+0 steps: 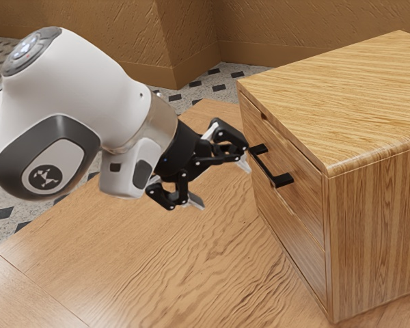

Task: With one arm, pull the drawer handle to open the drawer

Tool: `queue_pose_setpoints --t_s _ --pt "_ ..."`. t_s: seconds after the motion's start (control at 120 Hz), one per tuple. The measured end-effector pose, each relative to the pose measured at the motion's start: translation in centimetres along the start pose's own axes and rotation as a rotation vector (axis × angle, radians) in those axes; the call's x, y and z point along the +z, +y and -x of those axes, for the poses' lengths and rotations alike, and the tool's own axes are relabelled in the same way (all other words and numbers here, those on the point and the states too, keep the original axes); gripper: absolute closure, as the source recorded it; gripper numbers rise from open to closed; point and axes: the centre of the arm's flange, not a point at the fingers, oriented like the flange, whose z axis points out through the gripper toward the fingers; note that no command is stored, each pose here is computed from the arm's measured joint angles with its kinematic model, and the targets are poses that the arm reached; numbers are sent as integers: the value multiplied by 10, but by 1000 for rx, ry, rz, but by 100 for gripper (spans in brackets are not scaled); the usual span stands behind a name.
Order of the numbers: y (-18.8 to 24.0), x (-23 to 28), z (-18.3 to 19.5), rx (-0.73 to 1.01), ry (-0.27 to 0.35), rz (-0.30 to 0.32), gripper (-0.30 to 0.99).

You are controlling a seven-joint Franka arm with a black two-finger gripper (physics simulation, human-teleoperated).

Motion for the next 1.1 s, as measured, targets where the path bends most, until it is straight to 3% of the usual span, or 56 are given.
queue_pose_setpoints --t_s 0.692,1.1 --pt "5 11 38 -9 -16 -1 0" --pt "-6 30 35 8 -15 10 0"
